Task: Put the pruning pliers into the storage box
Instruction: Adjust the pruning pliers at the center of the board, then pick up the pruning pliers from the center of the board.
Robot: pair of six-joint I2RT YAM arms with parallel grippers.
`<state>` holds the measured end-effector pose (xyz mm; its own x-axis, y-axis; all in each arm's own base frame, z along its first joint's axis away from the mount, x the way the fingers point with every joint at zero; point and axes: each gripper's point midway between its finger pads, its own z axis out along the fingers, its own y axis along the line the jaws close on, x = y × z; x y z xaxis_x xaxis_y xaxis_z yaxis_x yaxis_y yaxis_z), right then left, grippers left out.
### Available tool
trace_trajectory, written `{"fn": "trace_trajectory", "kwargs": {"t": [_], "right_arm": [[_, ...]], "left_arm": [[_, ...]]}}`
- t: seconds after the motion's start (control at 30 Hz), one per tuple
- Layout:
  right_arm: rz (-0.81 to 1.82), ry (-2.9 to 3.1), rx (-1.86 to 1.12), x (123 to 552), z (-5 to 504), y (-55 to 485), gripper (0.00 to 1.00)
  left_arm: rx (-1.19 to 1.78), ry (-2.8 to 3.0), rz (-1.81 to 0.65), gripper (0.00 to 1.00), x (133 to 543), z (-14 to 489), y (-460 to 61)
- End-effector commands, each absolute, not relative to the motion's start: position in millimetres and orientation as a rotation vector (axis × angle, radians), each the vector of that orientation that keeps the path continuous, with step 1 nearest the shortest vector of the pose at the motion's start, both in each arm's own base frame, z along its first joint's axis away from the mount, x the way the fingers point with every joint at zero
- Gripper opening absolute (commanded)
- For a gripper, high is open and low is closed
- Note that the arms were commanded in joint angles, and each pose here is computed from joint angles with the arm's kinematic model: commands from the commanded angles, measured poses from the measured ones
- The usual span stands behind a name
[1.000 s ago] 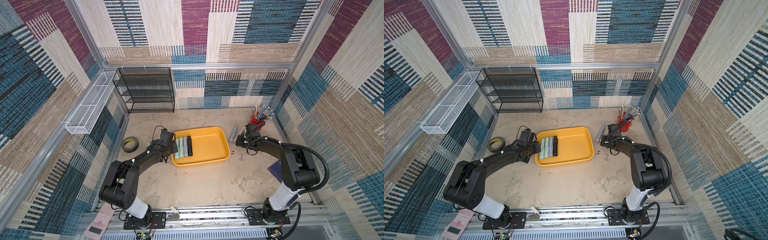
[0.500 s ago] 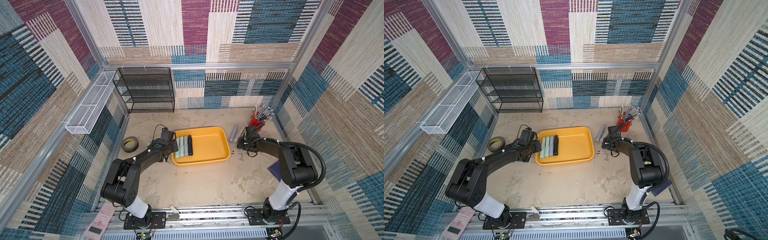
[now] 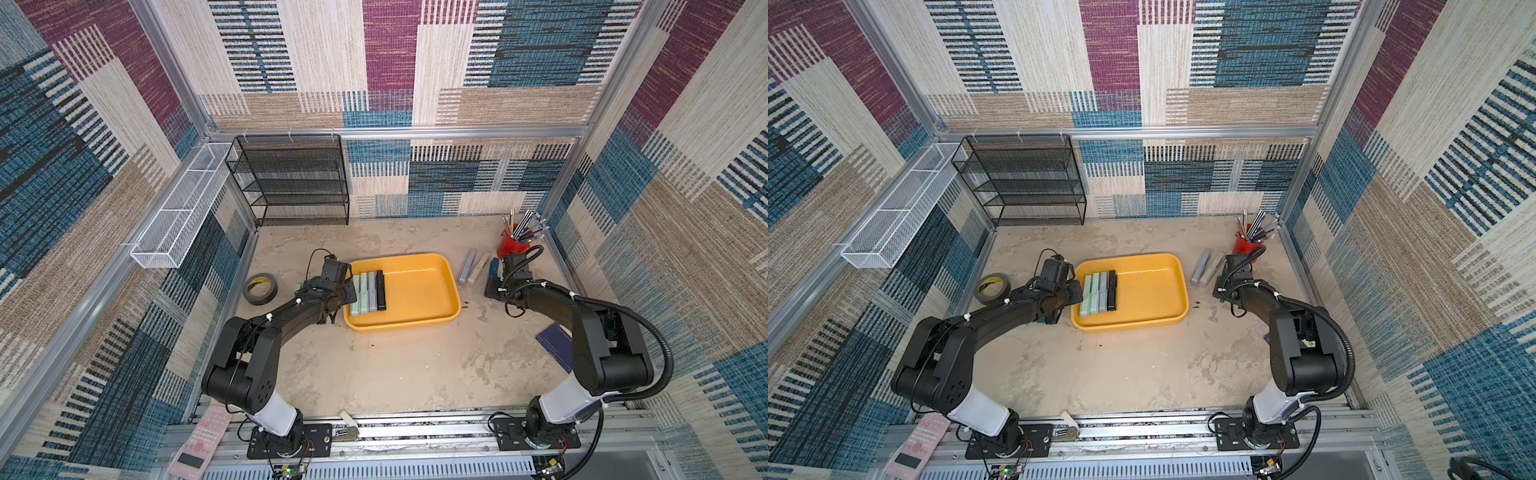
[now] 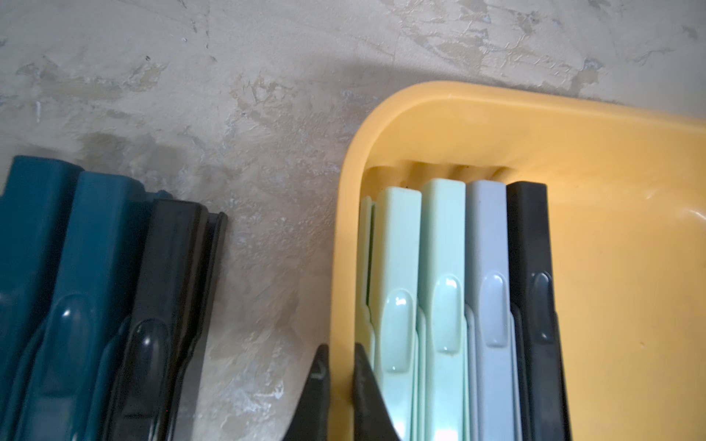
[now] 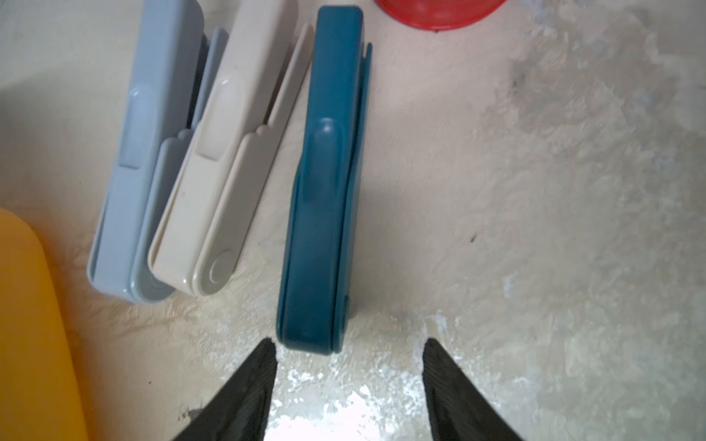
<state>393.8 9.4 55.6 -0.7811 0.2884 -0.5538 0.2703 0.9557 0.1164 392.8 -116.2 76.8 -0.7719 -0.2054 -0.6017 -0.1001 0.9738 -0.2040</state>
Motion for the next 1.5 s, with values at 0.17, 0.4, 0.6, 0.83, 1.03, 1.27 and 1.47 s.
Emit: {"fn": "trace_trajectory", "kwargs": {"t": [0.17,0.4,0.6,0.83,1.03,1.27,1.47], "right_arm": [[0.134,2.502,0.338,417,52,24,0.63],[0.093,2.511,0.356,425,41,18,0.58],[0.061,2.487,0.385,430,41,12,0.48],[0.057,2.49,0.386,422,41,11,0.38],[0.051,2.477,0.355,413,56,10,0.31],[0.086,2.437,0.301,407,91,15,0.27],[0.139,2.352,0.218,400,143,50,0.27]], "left_arm": [[-0.175,2.503,-0.176,0.1,383,73,-113],[-0.175,2.503,-0.171,0.1,383,73,-112],[-0.172,2.506,-0.172,0.1,384,71,-113],[-0.174,2.513,-0.176,0.1,383,69,-113],[-0.178,2.504,-0.19,0.1,385,71,-115],[-0.18,2.5,-0.216,0.1,385,71,-118],[-0.194,2.478,-0.244,0.1,389,77,-121]]}}
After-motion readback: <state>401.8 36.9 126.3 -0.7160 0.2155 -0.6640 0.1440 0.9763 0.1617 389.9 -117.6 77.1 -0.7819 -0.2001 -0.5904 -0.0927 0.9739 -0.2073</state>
